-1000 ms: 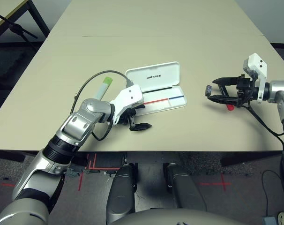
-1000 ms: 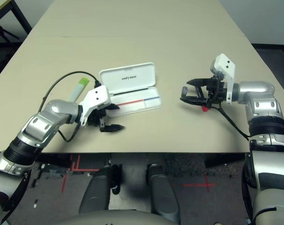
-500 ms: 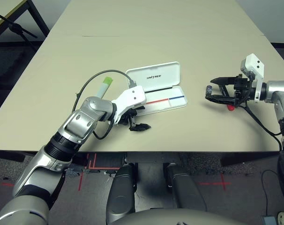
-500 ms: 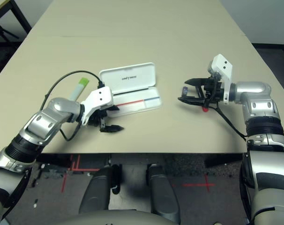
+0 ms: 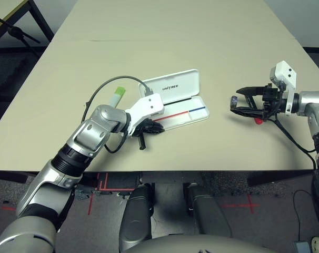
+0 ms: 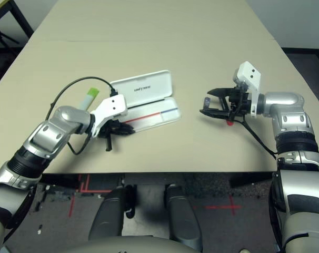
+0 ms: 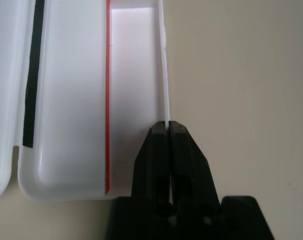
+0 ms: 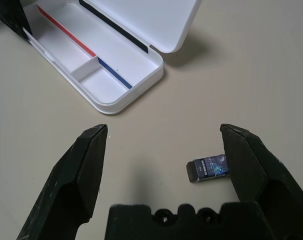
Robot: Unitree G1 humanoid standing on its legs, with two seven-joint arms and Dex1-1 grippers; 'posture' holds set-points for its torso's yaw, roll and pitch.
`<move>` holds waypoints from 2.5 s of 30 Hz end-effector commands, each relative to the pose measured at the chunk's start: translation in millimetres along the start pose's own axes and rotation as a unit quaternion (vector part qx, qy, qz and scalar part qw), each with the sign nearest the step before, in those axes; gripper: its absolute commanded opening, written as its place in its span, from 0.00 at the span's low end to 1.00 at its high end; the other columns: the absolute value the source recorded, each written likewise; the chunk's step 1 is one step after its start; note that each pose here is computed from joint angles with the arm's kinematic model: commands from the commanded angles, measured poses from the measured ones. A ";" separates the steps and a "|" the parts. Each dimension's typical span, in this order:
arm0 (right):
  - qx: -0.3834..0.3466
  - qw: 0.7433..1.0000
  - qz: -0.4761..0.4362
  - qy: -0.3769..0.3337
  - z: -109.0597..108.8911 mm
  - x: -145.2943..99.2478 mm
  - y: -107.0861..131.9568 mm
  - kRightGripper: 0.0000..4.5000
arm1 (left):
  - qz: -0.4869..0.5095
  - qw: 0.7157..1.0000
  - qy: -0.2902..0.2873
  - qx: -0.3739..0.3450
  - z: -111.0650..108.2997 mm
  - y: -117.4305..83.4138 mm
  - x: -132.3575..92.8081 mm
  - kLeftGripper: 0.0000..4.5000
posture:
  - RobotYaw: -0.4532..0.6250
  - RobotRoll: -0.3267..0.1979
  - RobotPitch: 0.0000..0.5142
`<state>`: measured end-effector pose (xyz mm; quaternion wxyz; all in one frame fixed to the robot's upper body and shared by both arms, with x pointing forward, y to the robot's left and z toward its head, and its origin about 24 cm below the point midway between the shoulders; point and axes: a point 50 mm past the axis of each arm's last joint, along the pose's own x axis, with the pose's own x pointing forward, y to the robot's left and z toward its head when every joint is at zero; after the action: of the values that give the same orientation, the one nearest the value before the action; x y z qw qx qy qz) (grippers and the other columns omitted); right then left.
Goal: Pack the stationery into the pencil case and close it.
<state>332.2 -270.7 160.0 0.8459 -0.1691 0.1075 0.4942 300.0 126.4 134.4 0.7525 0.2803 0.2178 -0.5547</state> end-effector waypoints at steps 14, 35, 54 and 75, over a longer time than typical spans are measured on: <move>-0.003 1.000 -0.004 0.012 -5.6 2.8 -1.8 1.00 | -0.072 0.991 -0.018 0.113 14.8 -19.6 -12.5 0.01 | 0.43 0.62 0.33; -0.009 1.000 -0.008 0.015 -6.7 4.4 -3.9 1.00 | -0.100 0.992 0.003 0.078 0.1 -28.4 -12.2 0.01 | 0.43 0.62 0.32; -0.017 1.000 -0.009 0.013 -3.0 10.8 -7.7 1.00 | -0.076 0.993 -0.028 0.082 11.3 -29.2 -26.1 0.99 | 0.45 0.62 0.27; 0.052 0.995 -0.059 0.056 13.6 -16.2 -6.1 1.00 | 0.027 0.990 -0.129 0.051 26.4 -13.8 -64.3 0.99 | 0.44 0.62 0.25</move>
<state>333.2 -277.4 173.4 0.8679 -0.1574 0.1712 0.4390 267.2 149.2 190.9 0.7669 0.2650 0.0956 -0.5766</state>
